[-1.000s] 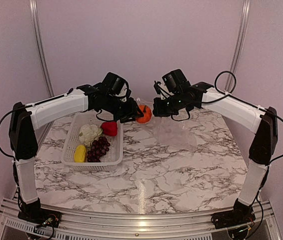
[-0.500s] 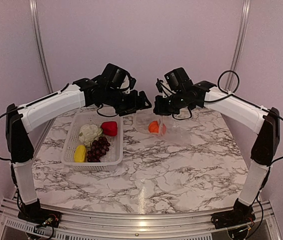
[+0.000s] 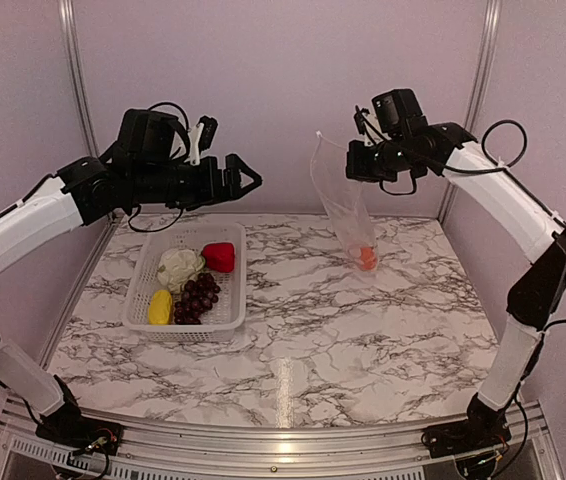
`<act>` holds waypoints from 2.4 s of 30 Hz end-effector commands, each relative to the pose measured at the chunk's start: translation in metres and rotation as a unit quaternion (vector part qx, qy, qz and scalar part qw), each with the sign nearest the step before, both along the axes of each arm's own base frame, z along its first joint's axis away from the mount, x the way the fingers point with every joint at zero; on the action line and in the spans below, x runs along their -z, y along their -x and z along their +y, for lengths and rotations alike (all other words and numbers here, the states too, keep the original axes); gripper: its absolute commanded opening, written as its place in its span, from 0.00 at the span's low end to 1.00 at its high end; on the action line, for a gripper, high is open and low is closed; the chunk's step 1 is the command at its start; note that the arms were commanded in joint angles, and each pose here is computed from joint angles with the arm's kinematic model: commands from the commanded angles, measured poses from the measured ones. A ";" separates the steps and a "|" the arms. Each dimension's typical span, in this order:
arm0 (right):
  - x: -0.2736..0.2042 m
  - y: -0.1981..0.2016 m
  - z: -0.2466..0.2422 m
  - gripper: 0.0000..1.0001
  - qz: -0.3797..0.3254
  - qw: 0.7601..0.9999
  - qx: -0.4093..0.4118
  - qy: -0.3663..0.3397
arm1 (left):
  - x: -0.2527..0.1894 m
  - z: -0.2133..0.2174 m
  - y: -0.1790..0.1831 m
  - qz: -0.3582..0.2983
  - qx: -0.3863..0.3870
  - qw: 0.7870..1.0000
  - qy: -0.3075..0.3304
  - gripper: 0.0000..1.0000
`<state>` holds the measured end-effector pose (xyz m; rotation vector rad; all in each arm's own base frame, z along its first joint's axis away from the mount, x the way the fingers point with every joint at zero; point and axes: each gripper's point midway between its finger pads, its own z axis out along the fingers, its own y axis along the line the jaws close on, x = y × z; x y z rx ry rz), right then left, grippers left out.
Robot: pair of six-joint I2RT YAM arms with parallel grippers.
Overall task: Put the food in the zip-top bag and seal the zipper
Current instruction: Place the fake vegetable in the zipper food storage bag, then pick up the fake vegetable from the bin.
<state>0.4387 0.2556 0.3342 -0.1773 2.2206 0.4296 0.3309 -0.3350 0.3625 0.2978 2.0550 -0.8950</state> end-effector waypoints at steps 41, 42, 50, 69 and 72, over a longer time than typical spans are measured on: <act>0.081 0.038 -0.020 0.00 0.044 0.996 -0.039 0.062 | 0.124 0.116 -0.022 0.072 -0.164 0.969 -0.172 0.99; 0.082 0.040 -0.015 0.00 0.044 0.996 -0.046 0.061 | 0.119 0.126 -0.024 0.063 -0.186 0.963 -0.185 0.99; 0.083 0.041 0.007 0.00 0.053 0.995 -0.065 0.048 | 0.127 0.179 -0.040 0.024 -0.236 0.909 -0.342 0.99; 0.103 0.046 0.028 0.00 0.084 0.990 -0.105 0.034 | 0.215 0.129 -0.033 0.181 -0.132 0.916 -0.332 0.72; 0.104 0.046 0.028 0.00 0.086 0.990 -0.109 0.036 | 0.210 0.135 -0.051 0.164 -0.134 0.902 -0.375 0.77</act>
